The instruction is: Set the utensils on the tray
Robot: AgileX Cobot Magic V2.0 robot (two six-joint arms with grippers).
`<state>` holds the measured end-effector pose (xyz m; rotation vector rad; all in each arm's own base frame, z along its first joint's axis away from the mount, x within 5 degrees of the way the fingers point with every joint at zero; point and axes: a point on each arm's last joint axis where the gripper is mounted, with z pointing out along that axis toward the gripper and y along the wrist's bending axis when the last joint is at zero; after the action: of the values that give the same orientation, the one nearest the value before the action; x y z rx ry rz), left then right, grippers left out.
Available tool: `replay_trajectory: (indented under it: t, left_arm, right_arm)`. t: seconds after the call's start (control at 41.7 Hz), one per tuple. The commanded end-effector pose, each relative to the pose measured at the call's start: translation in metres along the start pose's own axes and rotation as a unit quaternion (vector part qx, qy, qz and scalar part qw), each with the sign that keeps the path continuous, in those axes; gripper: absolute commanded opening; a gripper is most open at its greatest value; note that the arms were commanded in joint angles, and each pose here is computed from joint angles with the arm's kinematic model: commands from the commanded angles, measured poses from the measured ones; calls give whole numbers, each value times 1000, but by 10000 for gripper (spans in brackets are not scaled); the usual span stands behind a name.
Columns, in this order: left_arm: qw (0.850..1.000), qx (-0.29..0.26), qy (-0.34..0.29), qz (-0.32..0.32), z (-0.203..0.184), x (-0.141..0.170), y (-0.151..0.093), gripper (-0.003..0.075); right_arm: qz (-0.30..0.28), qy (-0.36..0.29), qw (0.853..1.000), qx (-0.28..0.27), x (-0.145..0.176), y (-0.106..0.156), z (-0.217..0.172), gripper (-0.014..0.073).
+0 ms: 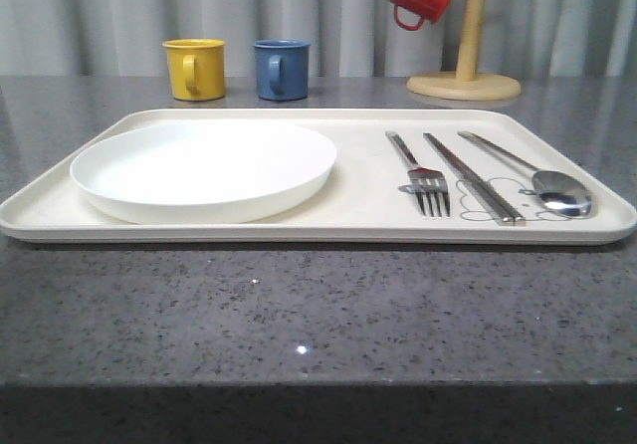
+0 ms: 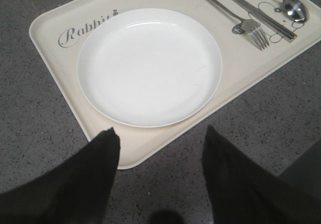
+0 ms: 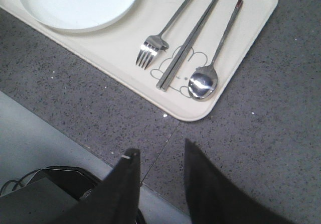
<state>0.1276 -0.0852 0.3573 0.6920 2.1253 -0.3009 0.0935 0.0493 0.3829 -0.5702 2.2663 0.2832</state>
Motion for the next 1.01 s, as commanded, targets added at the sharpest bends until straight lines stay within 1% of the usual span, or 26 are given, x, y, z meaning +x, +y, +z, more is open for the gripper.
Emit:
replay_trajectory:
  t: [0.0,0.072,0.168,0.192,0.24,0.312,0.336,0.503,0.983]
  left_arm:
    - [999,0,-54,4,-7,-13,0,296]
    - [999,0,-54,6,-7,-13,0,228]
    - [998,-1,-57,21,-7,-13,0,119]
    - [998,-1,-57,24,-7,-13,0,105]
    - [998,-2,-59,33,-7,-14,0,50]
    - [997,-2,-62,41,-7,-14,0,-9]
    - [997,-3,-64,41,-7,-15,0,-18]
    - [997,-3,-66,42,-8,-15,0,-18]
    - [997,-3,-66,42,-8,-15,0,-18]
  right_arm:
    - [0,-44,999,3,-8,0,-4,233]
    - [3,-43,999,-2,-8,1,-2,160]
    - [7,-43,999,-8,-7,1,0,6]
    - [8,-43,999,-8,-7,1,0,-13]
    - [8,-42,999,-8,-7,1,1,-74]
    - [8,-44,999,-8,-7,1,1,-65]
    - [8,-46,999,-8,-7,1,0,-68]
    - [8,-66,998,-7,-11,1,0,-69]
    - [8,-62,998,-8,-10,1,0,-69]
